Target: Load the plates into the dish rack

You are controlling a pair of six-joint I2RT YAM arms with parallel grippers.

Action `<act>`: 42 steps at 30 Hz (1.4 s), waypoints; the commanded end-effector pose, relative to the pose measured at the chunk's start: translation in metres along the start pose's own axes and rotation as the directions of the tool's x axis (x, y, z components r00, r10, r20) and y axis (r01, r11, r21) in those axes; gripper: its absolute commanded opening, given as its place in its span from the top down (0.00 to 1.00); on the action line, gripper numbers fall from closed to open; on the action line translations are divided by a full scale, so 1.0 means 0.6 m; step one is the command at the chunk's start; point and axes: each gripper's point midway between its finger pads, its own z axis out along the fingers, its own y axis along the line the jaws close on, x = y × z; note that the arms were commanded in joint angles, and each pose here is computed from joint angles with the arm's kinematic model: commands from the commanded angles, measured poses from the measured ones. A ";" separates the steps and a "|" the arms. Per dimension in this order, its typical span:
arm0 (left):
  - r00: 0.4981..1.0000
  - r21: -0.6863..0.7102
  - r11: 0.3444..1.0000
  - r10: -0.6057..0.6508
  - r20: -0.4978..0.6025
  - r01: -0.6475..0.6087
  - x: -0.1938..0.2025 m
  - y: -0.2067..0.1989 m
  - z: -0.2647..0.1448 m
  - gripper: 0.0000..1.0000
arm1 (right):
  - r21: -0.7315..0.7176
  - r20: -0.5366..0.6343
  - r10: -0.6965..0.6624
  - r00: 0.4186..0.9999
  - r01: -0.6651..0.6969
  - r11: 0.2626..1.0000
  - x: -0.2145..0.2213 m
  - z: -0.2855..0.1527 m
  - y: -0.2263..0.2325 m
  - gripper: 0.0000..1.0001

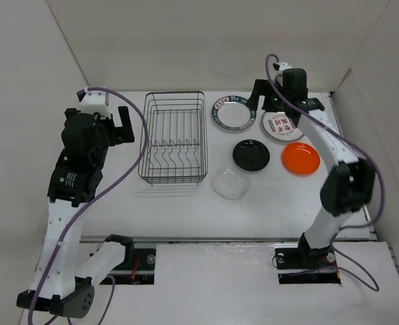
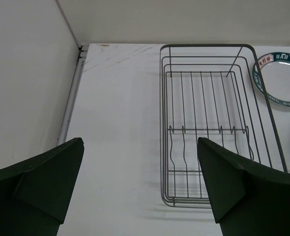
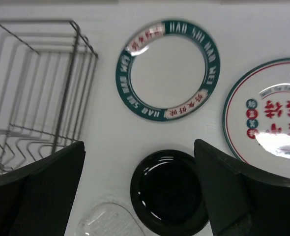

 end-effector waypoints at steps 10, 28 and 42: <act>0.999 0.244 0.969 0.033 0.000 -0.033 0.020 -0.079 0.049 0.00 | -0.138 -0.137 -0.001 0.991 -0.018 0.990 -0.003 0.254 -0.128 0.11; 0.996 0.324 0.945 0.068 -0.051 -0.047 0.045 -0.102 0.055 0.00 | -0.145 -0.324 0.067 0.944 -0.120 0.982 0.124 0.324 -0.166 0.15; 0.996 0.324 0.945 0.068 -0.053 -0.047 0.049 -0.102 0.052 0.00 | -0.109 -0.407 0.121 0.906 -0.179 0.978 0.190 0.357 -0.168 0.39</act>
